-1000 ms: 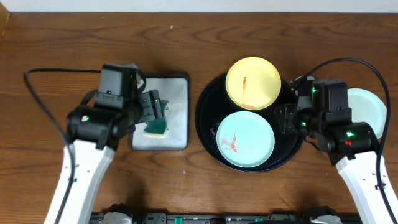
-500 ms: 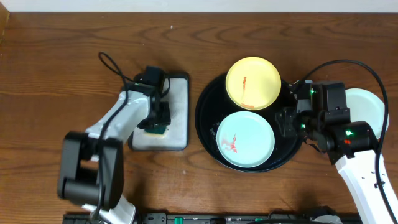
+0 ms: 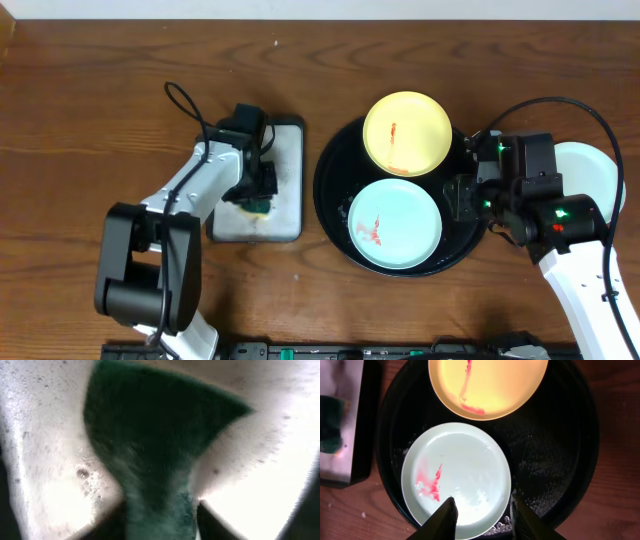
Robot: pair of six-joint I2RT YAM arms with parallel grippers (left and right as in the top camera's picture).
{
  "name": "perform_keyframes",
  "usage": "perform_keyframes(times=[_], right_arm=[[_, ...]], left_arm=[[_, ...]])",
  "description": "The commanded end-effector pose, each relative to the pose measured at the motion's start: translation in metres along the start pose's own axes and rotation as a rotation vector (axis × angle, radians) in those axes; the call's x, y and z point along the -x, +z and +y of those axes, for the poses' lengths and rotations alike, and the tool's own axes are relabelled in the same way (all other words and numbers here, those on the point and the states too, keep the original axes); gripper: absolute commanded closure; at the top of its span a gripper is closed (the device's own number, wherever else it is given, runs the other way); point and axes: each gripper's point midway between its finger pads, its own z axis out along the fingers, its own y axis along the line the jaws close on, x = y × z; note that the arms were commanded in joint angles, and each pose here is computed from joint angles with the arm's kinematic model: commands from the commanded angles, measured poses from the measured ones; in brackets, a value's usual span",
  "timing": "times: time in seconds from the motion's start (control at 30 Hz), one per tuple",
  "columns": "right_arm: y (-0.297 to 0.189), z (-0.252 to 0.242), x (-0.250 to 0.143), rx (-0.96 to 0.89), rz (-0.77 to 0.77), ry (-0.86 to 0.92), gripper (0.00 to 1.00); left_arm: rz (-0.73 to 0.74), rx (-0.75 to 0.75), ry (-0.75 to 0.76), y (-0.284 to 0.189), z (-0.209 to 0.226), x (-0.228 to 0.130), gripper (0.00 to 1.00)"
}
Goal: Clean dirty plates on tray and stack at the side
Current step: 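Pick up the sponge from the basin with left gripper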
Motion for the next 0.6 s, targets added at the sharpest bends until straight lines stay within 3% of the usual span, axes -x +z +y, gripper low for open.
perform_keyframes(times=[0.0, 0.13, 0.23, 0.33, 0.43, 0.57], right_arm=[[0.0, 0.001, -0.001, 0.0, 0.002, -0.011, 0.67], [0.0, 0.001, -0.002, -0.001, 0.009, -0.01, 0.65], [0.0, 0.0, -0.005, -0.004, 0.022, -0.008, 0.64], [0.0, -0.001, -0.009, -0.006, 0.036, -0.005, 0.63], [0.003, -0.002, -0.013, -0.01, 0.05, -0.002, 0.62], [0.01, -0.013, -0.02, -0.065, 0.077, 0.008, 0.6]], left_arm=[[-0.058, -0.042, 0.013, -0.021, -0.009, 0.012, 0.35], [-0.083, 0.046, 0.013, -0.012, 0.007, 0.014, 0.33], [-0.08, 0.056, 0.013, 0.01, 0.01, 0.012, 0.37], [-0.051, 0.062, 0.013, 0.026, 0.012, 0.005, 0.57], [-0.031, 0.066, 0.013, 0.031, 0.013, 0.002, 0.91], [-0.037, 0.063, 0.013, 0.019, 0.012, 0.005, 0.92]])
